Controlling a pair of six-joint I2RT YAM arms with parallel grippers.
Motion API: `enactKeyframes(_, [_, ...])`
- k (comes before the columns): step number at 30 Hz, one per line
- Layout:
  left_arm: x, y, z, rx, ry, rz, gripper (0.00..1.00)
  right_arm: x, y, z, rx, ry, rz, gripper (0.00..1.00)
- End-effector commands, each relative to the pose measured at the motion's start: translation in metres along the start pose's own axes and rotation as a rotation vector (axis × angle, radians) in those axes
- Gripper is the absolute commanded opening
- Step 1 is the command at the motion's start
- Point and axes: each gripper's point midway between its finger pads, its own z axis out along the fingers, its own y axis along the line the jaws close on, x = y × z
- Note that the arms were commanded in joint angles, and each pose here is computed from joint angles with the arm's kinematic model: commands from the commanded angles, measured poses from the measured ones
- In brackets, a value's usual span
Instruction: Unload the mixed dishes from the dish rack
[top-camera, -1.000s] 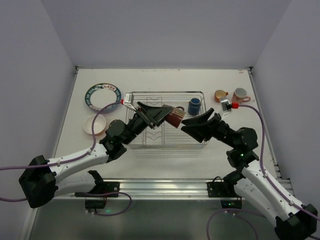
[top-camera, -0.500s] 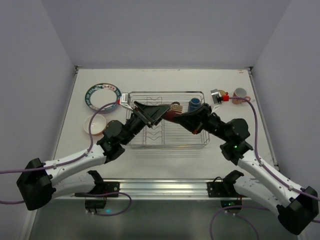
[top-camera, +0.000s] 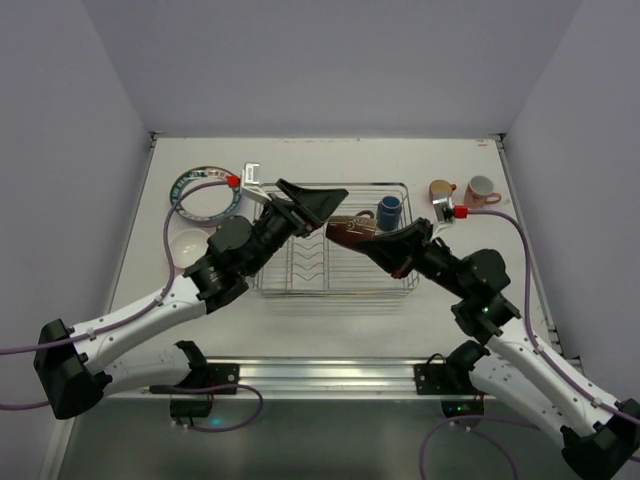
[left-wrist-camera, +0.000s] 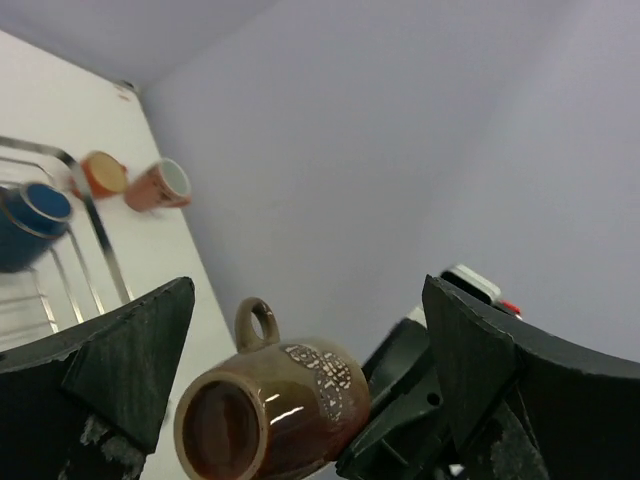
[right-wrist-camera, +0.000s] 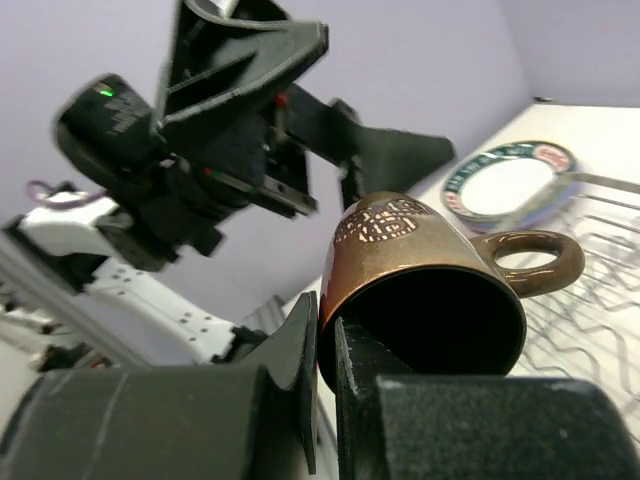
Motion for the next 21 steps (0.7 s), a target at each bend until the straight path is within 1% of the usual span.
enactKeyframes(1, [-0.031,0.032,0.002,-0.229,-0.113,0.213,1.00,-0.025,-0.014,-0.005,0.154,-0.046,-0.114,0.00])
enactKeyframes(2, [-0.042,0.037,0.001,-0.276,-0.154,0.262,1.00,-0.030,-0.029,-0.009,0.250,-0.060,-0.124,0.00])
enactKeyframes(3, [-0.046,0.044,-0.004,-0.323,-0.154,0.297,1.00,-0.024,-0.041,-0.016,0.341,-0.002,-0.118,0.00])
enactKeyframes(4, [-0.050,0.046,-0.006,-0.348,-0.165,0.319,1.00,-0.026,-0.054,-0.023,0.427,0.017,-0.155,0.00])
enactKeyframes(5, [-0.060,0.042,-0.009,-0.363,-0.185,0.368,1.00,-0.036,-0.082,-0.036,0.608,-0.007,-0.179,0.00])
enactKeyframes(6, [-0.062,0.043,-0.013,-0.383,-0.176,0.406,1.00,-0.059,-0.086,-0.043,0.698,-0.035,-0.213,0.00])
enactKeyframes(7, [-0.066,0.043,-0.018,-0.397,-0.168,0.457,1.00,-0.047,-0.112,-0.068,0.867,0.069,-0.224,0.00])
enactKeyframes(8, [-0.070,0.038,-0.021,-0.402,-0.161,0.480,1.00,-0.045,-0.140,-0.081,1.014,0.144,-0.222,0.00])
enactKeyframes(9, [-0.068,0.040,-0.025,-0.416,-0.130,0.515,1.00,-0.062,-0.155,-0.106,1.133,0.171,-0.197,0.00])
enactKeyframes(10, [-0.068,0.040,-0.027,-0.418,-0.109,0.542,1.00,-0.068,-0.168,-0.116,1.177,0.207,-0.194,0.00])
enactKeyframes(11, [-0.065,0.038,-0.029,-0.411,-0.073,0.580,1.00,-0.072,-0.180,-0.125,1.214,0.221,-0.169,0.00])
enactKeyframes(12, [-0.063,0.039,-0.033,-0.426,-0.034,0.609,1.00,-0.083,-0.202,-0.142,1.290,0.220,-0.122,0.00])
enactKeyframes(14, [-0.057,0.038,-0.038,-0.424,0.046,0.675,1.00,-0.091,-0.222,-0.159,1.375,0.244,-0.099,0.00])
enactKeyframes(15, [-0.055,0.042,-0.044,-0.457,0.103,0.711,1.00,-0.097,-0.240,-0.175,1.488,0.276,-0.091,0.00])
enactKeyframes(16, [-0.053,0.047,-0.049,-0.478,0.143,0.755,1.00,-0.100,-0.249,-0.180,1.533,0.290,-0.094,0.00])
enactKeyframes(17, [-0.053,0.052,-0.053,-0.505,0.174,0.780,1.00,-0.102,-0.258,-0.183,1.560,0.305,-0.092,0.00])
enactKeyframes(18, [-0.049,0.066,-0.065,-0.566,0.239,0.816,1.00,-0.111,-0.267,-0.187,1.581,0.291,-0.080,0.00])
enactKeyframes(19, [-0.051,0.071,-0.072,-0.594,0.257,0.836,1.00,-0.102,-0.288,-0.193,1.596,0.336,-0.022,0.00])
enactKeyframes(20, [-0.050,0.083,-0.084,-0.647,0.291,0.859,1.00,-0.107,-0.298,-0.199,1.616,0.326,0.005,0.00])
enactKeyframes(21, [-0.053,0.084,-0.091,-0.657,0.294,0.870,1.00,-0.103,-0.308,-0.203,1.626,0.344,0.035,0.00])
